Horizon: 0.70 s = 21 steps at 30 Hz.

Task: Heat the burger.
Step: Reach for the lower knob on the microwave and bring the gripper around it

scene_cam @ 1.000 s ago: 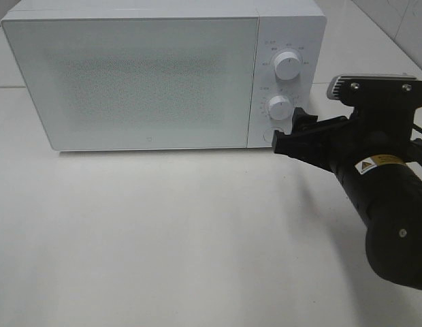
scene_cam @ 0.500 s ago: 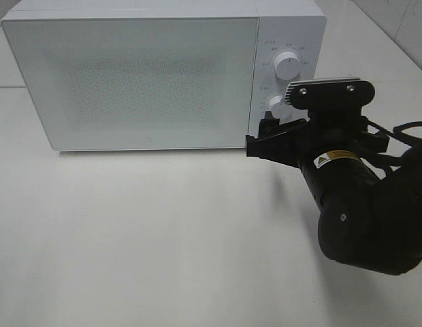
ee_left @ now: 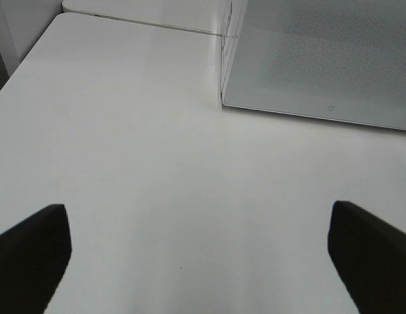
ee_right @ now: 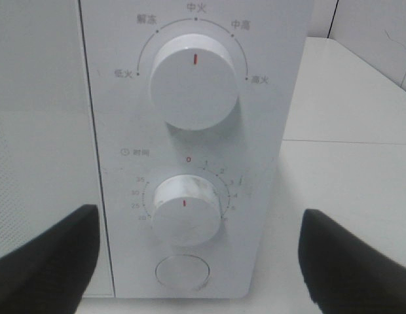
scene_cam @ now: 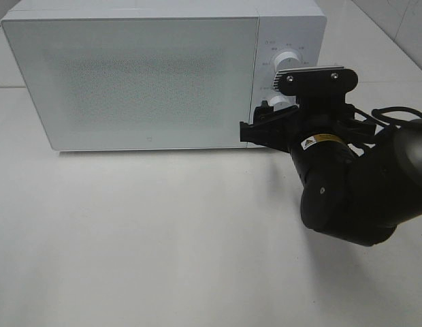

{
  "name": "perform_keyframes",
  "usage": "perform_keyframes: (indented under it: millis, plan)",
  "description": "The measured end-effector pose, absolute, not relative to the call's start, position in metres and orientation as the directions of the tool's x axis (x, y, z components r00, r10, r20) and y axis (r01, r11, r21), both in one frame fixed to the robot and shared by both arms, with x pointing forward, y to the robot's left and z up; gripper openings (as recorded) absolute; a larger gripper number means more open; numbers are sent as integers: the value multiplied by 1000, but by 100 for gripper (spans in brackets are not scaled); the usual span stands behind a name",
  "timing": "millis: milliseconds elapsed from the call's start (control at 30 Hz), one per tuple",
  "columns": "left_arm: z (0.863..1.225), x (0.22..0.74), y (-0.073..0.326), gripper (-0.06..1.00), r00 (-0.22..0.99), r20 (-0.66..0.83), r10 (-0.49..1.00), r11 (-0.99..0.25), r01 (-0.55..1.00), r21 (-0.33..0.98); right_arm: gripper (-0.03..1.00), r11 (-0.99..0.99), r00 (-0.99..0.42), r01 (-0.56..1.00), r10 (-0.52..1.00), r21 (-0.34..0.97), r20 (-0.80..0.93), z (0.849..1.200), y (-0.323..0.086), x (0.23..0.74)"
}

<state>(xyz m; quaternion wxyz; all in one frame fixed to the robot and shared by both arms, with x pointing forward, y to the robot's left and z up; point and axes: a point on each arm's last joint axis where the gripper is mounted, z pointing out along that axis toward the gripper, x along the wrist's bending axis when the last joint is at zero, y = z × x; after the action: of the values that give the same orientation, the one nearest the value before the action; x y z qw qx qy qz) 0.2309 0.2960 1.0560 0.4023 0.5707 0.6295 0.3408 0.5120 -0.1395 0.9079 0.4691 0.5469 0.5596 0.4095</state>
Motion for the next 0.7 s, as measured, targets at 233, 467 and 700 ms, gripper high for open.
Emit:
perform_keyframes:
  millis: [233,467,700]
  plan:
    - [1056,231,296,99,-25,-118,993,116,444,888,79,80,20,230,996,970,-86,902,-135,523]
    - [1056,231,296,99,-24,-117,993,115,444,888,77,102,6,234,994,967,-106,893,-136,533]
    - [1056,231,296,99,-24,-117,993,115,444,888,77,80,24,227,996,971,-88,896,-139,544]
